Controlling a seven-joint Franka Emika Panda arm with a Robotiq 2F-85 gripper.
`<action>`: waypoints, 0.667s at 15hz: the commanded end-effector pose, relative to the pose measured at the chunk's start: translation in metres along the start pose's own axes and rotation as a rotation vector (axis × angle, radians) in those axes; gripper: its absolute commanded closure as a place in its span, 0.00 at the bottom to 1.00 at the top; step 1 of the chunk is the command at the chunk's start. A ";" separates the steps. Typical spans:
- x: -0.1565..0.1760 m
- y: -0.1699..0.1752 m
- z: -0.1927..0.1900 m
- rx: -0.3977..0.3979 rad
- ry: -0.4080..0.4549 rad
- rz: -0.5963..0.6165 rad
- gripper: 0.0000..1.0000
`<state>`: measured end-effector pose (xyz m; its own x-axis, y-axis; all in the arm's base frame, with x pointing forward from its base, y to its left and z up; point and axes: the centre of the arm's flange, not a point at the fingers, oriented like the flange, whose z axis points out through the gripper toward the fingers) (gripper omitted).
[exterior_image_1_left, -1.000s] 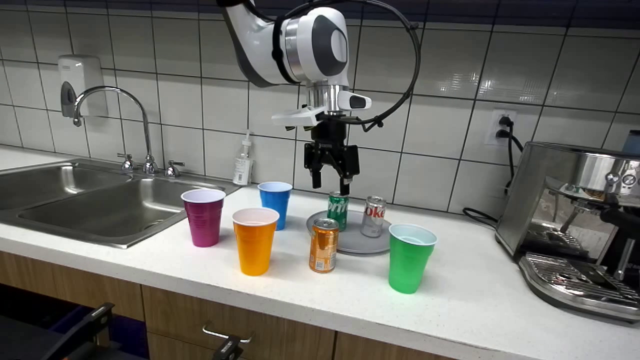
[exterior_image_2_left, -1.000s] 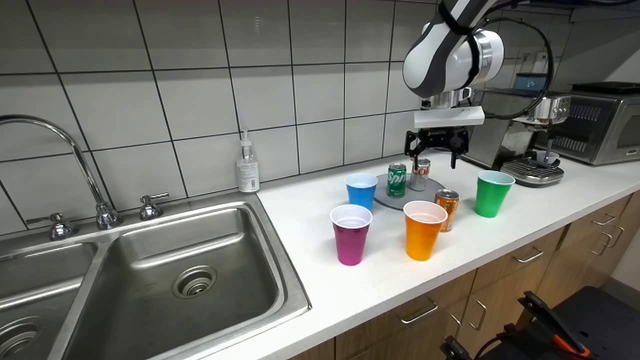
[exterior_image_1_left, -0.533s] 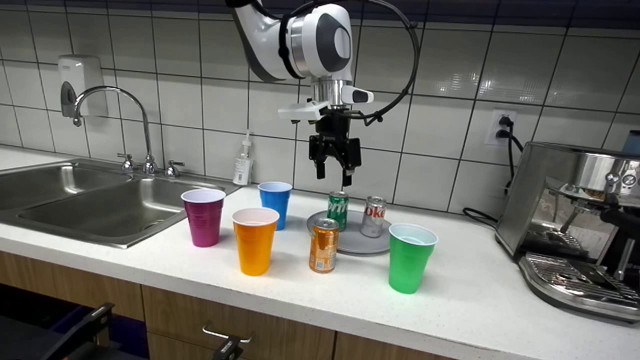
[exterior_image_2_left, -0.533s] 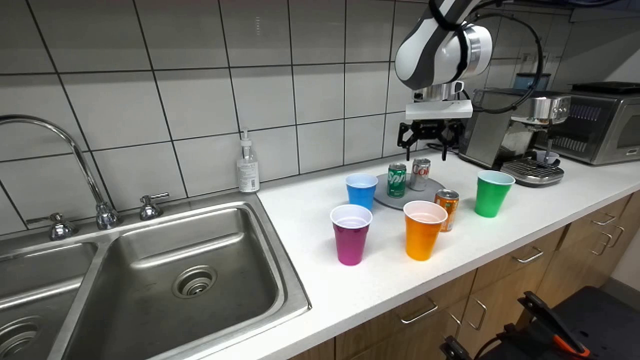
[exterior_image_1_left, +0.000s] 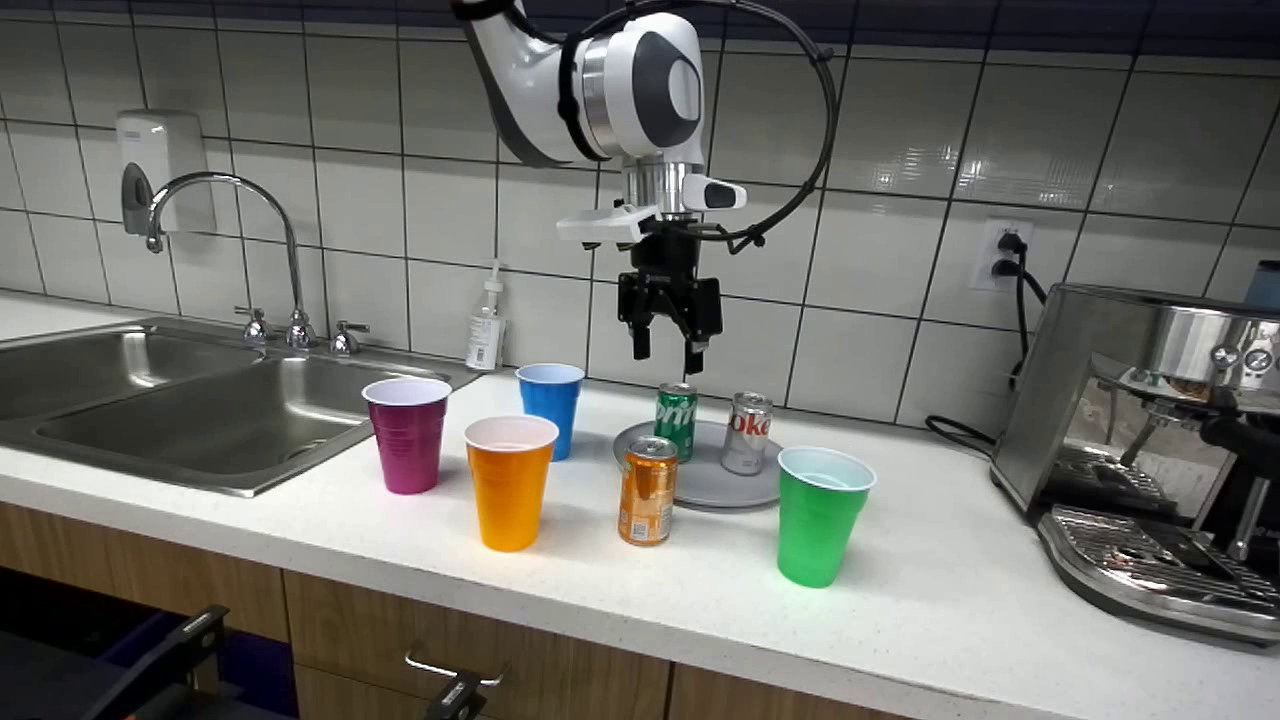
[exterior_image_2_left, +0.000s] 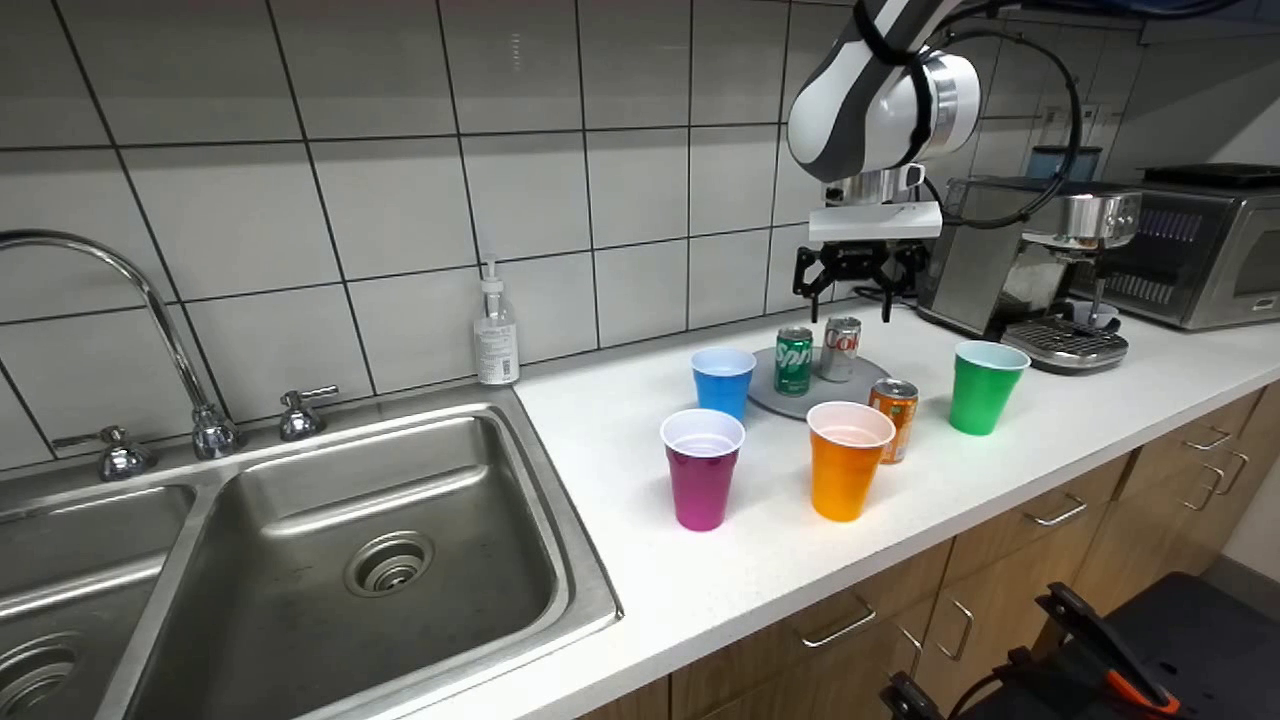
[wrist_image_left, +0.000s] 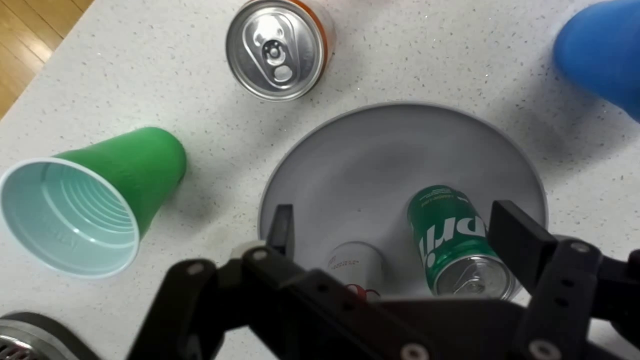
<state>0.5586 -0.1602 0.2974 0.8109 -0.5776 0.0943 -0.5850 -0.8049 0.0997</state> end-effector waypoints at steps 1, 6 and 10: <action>0.000 0.000 0.000 0.000 0.000 0.000 0.00; 0.011 -0.008 0.006 0.003 -0.006 0.033 0.00; 0.026 -0.018 0.015 0.019 -0.007 0.067 0.00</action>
<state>0.5668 -0.1611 0.2876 0.7962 -0.5987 0.0875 -0.6049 -0.7911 0.0912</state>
